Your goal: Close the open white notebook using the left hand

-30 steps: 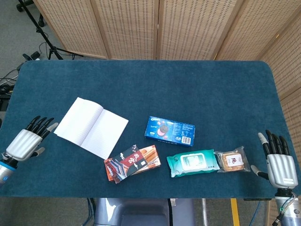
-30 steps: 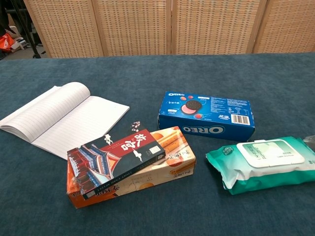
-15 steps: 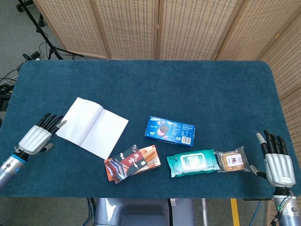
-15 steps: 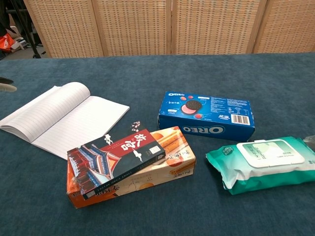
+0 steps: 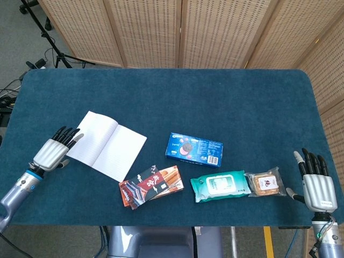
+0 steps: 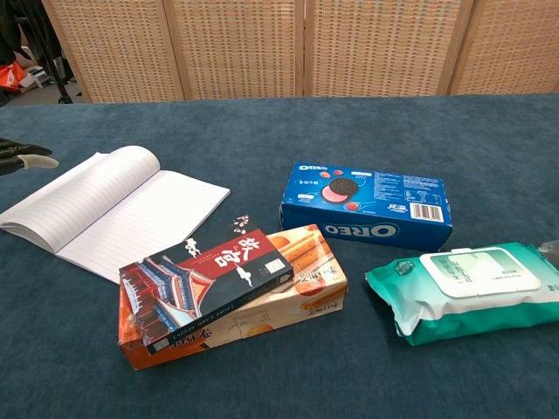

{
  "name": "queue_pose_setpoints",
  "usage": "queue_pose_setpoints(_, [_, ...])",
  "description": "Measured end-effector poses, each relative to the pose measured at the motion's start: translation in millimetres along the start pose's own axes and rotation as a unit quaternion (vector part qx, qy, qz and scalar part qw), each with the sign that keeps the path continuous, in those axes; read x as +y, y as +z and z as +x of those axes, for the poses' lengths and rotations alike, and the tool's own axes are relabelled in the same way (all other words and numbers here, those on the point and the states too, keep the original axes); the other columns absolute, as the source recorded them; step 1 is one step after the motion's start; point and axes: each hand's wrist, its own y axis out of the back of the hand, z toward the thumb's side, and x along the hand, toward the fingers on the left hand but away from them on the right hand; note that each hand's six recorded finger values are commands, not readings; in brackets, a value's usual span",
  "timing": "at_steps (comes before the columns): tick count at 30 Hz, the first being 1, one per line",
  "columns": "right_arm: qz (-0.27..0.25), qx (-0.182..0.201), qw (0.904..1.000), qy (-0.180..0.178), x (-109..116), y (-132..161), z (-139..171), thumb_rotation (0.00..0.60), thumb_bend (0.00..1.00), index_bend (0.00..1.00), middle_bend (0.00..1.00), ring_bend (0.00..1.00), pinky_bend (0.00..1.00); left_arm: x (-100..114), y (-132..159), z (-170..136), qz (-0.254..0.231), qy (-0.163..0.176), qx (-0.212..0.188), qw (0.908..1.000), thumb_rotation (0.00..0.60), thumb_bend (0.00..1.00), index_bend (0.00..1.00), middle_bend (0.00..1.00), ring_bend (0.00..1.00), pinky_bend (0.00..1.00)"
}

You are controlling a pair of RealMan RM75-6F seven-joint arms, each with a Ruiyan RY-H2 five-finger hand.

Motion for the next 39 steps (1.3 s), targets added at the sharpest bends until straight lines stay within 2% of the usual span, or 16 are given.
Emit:
queue_pose_setpoints(20, [-0.008,-0.003,0.9999,-0.014,2.3,-1.0,-0.8,0.6,0.0,0.0,0.0,0.0,0.0,0.7,8.1,10.8,-0.005,-0.002,-0.018,0.9998,0.6,0.2,0.0,0.0,0.0,0.0])
queue_pose_setpoints(39, [-0.014,0.0,0.9997,-0.021,4.1,0.8,0.3,0.6,0.0,0.0,0.0,0.0,0.0,-3.8,9.2,17.3,0.007,-0.012,-0.011,0.9998,0.6,0.2,0.0,0.0,0.0,0.0])
